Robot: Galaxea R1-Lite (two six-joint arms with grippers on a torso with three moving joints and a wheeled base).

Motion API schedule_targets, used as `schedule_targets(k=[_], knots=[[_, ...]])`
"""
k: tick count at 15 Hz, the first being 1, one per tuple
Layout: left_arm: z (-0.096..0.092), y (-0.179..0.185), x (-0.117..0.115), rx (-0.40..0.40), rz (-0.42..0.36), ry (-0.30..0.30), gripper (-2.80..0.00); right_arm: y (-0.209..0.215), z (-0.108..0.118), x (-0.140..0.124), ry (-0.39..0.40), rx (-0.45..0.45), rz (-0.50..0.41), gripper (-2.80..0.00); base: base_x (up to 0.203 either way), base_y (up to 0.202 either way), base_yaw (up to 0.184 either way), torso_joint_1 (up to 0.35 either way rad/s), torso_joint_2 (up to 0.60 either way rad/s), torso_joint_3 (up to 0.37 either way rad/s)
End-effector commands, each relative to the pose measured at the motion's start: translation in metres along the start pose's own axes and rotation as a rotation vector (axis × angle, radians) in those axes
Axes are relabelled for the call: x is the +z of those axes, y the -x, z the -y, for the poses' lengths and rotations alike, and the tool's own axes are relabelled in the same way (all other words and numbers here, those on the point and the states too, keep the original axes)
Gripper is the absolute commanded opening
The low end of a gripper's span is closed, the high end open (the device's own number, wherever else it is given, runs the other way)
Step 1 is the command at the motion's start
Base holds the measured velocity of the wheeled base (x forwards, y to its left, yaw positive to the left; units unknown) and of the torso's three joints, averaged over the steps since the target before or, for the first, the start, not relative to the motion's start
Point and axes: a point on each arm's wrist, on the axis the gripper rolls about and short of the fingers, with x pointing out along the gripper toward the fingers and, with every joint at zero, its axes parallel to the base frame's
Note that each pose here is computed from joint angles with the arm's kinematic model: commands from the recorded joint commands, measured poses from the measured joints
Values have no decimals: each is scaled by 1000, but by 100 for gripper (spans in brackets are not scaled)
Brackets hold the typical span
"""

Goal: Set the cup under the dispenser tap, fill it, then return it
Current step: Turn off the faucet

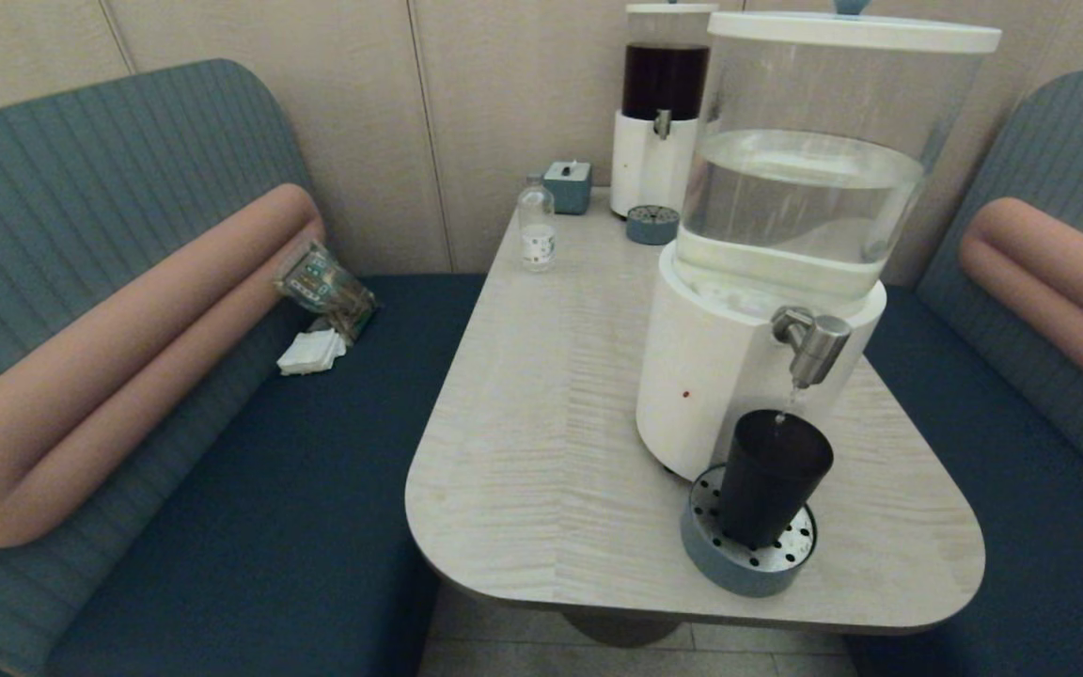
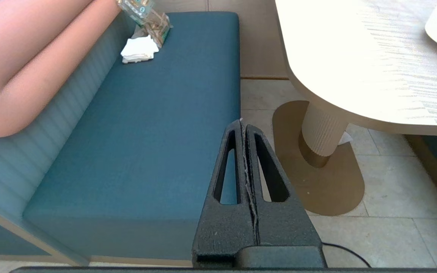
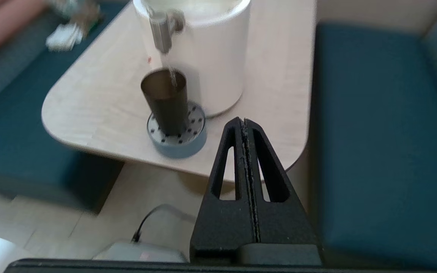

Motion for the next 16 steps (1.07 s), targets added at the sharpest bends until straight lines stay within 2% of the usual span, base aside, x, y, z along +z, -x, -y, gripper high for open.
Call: schedule_targets(k=[1,6,8,12,14,16], knots=[[0,0,0,0,1,0,-280,35,-8,-16,23,-20,116,-280,0,0,0,0,0,0],[0,0,0,0,1,0,-280,59,-5,-50,74,-39,188,-280,0,0,0,0,0,0],[0,0,0,0,1,2,-280,59,-1,-66,125,-51,180,-280,0,0,0,0,0,0],[0,0,0,0,-1,0,-280,51,1,-99,150,-88,227,-280,0,0,0,0,0,0],[0,0,0,0,1,2,-280,33,5,-119,142,-149,240,-280,0,0,0,0,0,0],[0,0,0,0,1,1,-280,10,10,-131,118,-231,299,-280,0,0,0,0,0,0]])
